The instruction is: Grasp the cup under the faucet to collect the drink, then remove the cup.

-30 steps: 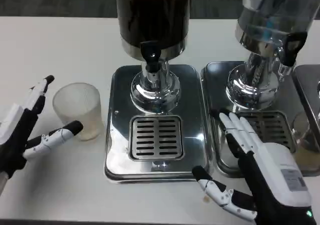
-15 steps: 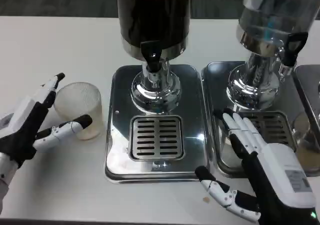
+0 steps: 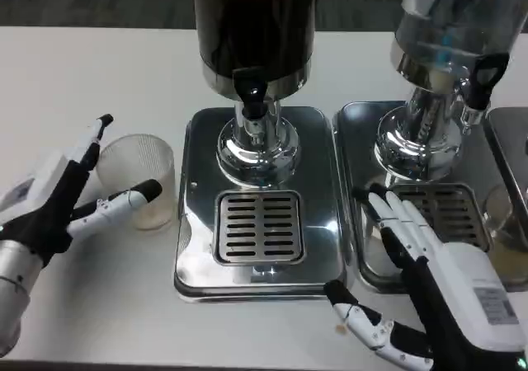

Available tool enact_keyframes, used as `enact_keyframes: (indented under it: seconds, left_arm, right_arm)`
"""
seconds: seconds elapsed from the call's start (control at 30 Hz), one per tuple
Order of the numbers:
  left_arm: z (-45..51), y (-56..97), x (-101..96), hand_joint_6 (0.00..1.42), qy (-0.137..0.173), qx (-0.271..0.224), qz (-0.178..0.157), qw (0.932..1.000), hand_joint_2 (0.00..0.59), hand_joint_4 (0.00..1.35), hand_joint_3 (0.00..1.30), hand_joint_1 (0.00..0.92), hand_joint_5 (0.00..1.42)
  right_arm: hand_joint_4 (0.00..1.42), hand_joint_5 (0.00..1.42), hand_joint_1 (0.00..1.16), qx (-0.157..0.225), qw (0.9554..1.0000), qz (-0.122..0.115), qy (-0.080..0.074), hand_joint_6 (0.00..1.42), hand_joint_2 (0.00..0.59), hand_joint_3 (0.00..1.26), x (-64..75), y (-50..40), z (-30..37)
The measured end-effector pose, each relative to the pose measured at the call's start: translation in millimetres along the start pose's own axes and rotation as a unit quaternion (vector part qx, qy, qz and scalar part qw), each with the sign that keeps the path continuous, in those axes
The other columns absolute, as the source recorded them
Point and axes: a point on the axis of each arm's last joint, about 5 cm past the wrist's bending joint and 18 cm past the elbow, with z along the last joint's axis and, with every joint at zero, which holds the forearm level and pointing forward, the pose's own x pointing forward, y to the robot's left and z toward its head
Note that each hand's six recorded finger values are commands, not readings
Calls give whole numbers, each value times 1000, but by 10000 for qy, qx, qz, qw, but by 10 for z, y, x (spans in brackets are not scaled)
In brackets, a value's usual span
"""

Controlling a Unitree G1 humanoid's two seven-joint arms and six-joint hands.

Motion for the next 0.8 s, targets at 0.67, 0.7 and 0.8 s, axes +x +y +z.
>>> enact_keyframes:
  seconds: [0.67, 0.7, 0.8]
  left_arm:
    - [43, -37, 62, 310, 12, 302, -7, 9995, 13, 0, 0, 11, 55]
    - [43, -36, 64, 311, 17, 309, -10, 9995, 14, 0, 0, 12, 55]
    - [44, -38, 66, 322, 20, 323, -23, 9995, 18, 0, 0, 30, 66]
  right_arm:
    - [32, 49, 387, -3, 10000, 41, 16, 251, 289, 76, -29, -25, 14]
    - [32, 50, 389, -3, 10000, 40, 16, 251, 289, 76, -29, -25, 14]
    - [32, 50, 391, -3, 10000, 40, 16, 251, 289, 76, -28, -25, 14]
